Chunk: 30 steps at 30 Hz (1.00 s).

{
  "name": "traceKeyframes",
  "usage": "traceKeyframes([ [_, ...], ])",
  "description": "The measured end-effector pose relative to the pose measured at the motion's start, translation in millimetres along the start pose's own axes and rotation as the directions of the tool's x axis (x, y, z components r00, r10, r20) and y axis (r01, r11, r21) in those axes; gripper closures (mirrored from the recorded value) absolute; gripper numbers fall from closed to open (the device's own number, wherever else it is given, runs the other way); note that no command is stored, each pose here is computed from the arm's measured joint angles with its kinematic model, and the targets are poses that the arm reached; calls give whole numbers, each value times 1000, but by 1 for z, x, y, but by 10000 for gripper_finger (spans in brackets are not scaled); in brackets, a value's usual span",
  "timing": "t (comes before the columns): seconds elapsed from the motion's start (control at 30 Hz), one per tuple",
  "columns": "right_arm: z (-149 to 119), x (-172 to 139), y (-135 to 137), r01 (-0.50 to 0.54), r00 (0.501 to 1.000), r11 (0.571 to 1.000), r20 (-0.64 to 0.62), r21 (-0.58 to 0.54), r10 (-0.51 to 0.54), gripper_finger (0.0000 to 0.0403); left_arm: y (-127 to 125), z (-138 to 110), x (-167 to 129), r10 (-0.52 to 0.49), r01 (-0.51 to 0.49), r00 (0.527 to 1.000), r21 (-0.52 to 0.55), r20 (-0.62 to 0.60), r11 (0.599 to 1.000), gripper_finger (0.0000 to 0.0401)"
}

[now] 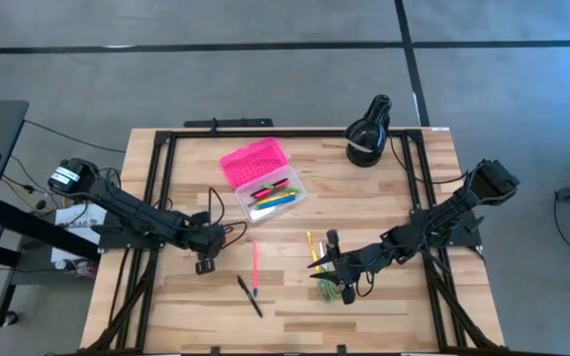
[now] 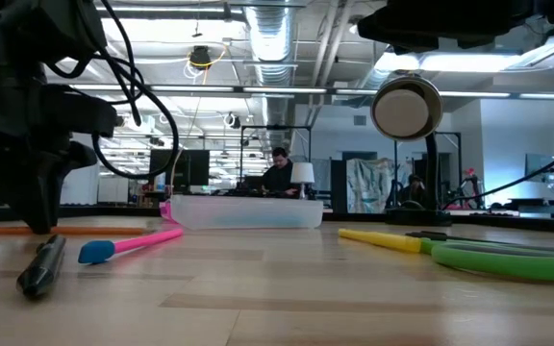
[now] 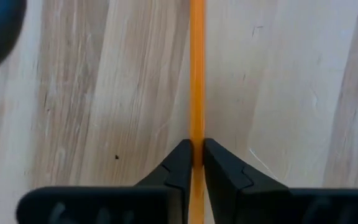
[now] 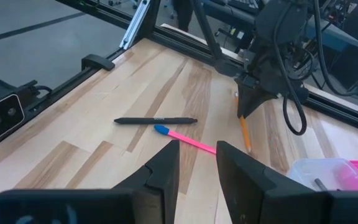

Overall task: Pick & place school supplies into a supply box
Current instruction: Put the orange pencil into the black supply box

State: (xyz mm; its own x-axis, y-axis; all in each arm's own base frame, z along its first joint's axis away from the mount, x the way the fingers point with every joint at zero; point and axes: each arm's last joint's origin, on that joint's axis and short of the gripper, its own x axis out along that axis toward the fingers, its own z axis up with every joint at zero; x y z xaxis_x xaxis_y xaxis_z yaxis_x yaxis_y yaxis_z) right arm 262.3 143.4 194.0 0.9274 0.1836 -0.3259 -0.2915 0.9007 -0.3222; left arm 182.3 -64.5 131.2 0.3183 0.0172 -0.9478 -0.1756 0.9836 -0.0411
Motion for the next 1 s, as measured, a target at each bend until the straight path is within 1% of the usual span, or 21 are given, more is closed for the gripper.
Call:
traceKeyframes([
  [0.13, 0, 0, 0, 0, 1000, 1000, 0, 0, 0, 302, 0, 0, 0, 4, -4, 1000, 13, 1, 1000, 385],
  [0.23, 0, 0, 0, 0, 1000, 1000, 0, 0, 0, 302, 0, 0, 0, 8, -8, 1000, 10, 3, 1000, 382],
  [0.47, 0, 0, 0, 0, 1000, 1000, 0, 0, 0, 302, 0, 0, 0, -7, 7, 1000, -76, -8, 997, 341],
  [0.57, 0, 0, 0, 0, 1000, 1000, 0, 0, 0, 302, 0, 0, 0, -8, 7, 1000, -90, -8, 996, 325],
  [0.67, 0, 0, 0, 0, 1000, 1000, 0, 0, 0, 302, 0, 0, 0, -12, 11, 1000, -89, -11, 996, 320],
  [0.8, 0, 0, 0, 0, 1000, 1000, 0, 2, 0, 302, 0, -1, 0, -7, 5, 1000, -86, -16, 996, 332],
  [1.0, 0, 0, 0, 0, 1000, 1000, 0, 2, 0, 302, 1, -1, 0, 19, -19, 1000, -45, -12, 999, 383],
])
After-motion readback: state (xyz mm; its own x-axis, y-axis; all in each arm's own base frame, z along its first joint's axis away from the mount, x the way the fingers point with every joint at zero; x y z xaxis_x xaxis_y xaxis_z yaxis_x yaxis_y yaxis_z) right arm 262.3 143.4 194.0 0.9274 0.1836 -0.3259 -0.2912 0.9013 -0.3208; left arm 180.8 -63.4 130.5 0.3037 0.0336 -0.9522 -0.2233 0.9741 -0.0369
